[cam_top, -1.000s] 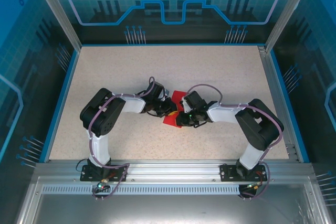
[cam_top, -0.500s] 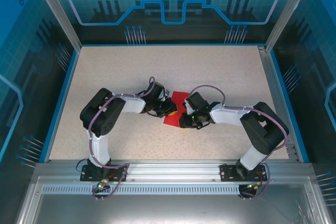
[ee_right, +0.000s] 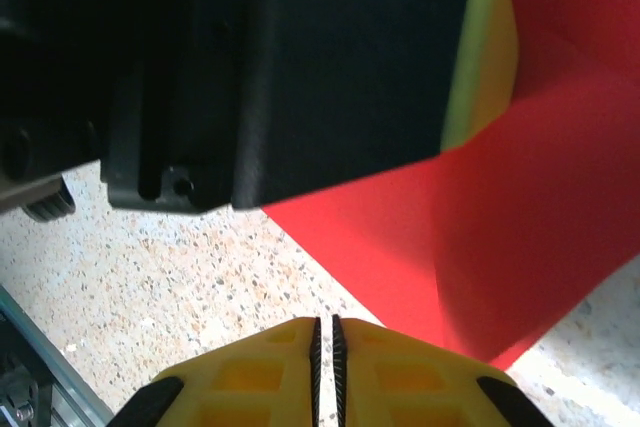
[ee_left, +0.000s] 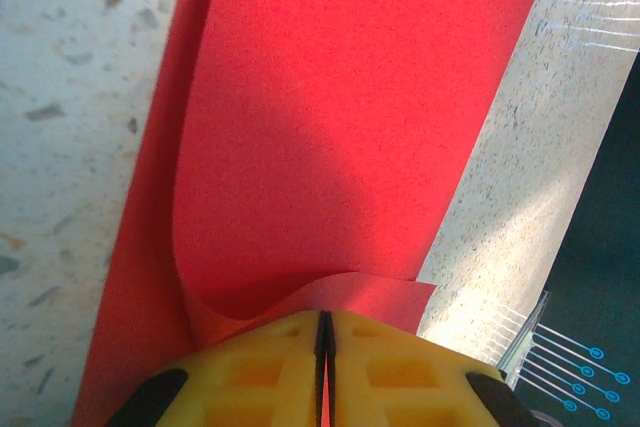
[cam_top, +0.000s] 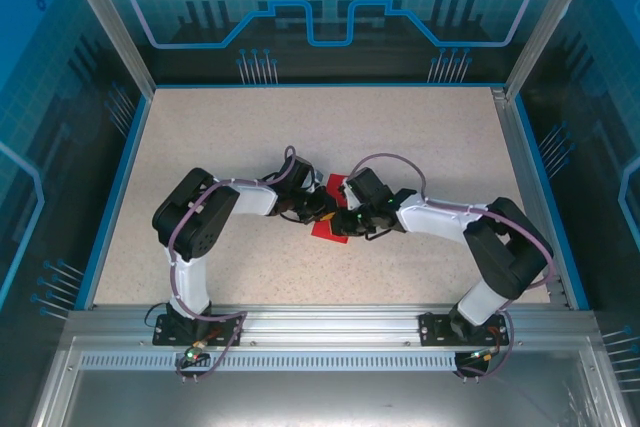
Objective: Fold a paper plane with a square sheet of paper (pick it up from the middle)
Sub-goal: Fold the triangle a second time at the center of the table.
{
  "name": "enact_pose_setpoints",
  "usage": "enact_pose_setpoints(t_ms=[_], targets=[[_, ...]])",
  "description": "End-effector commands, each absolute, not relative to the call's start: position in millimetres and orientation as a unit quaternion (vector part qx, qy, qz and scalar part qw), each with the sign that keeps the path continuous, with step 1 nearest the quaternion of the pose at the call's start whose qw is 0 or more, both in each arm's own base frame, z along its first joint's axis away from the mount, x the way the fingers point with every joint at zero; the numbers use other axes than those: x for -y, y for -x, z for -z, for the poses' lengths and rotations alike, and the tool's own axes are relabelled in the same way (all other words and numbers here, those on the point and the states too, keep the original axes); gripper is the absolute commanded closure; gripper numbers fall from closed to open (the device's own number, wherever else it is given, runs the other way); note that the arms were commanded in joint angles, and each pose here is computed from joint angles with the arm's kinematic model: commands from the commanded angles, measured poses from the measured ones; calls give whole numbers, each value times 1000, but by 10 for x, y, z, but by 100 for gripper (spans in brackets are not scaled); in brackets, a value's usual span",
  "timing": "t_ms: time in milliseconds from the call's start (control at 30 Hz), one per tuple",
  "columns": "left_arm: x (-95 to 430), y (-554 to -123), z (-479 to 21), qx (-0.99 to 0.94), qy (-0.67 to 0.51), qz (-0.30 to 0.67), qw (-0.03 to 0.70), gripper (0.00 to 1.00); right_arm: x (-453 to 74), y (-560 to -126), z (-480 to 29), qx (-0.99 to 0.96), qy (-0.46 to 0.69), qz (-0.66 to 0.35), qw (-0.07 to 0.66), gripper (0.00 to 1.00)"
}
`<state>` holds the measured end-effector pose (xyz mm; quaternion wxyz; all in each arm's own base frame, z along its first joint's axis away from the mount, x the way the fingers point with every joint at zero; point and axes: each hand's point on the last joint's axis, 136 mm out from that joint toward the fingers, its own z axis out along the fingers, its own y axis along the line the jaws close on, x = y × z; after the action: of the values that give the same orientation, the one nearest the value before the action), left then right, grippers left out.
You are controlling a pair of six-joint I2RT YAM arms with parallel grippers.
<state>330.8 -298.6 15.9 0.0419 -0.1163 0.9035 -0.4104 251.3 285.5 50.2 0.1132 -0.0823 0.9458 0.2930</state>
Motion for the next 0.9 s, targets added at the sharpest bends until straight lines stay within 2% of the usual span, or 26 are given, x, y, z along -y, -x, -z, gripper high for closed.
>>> enact_pose_setpoints(t_ms=[0,867], targets=[[2848,-3174,164,-921,136,365,7,87,-2882,-2542,-474,-949,73,-286,114,86],[2856,-3180,233,-923,133,360,1,87,-2670,-2566,-612,-956,58,-255,134,86]])
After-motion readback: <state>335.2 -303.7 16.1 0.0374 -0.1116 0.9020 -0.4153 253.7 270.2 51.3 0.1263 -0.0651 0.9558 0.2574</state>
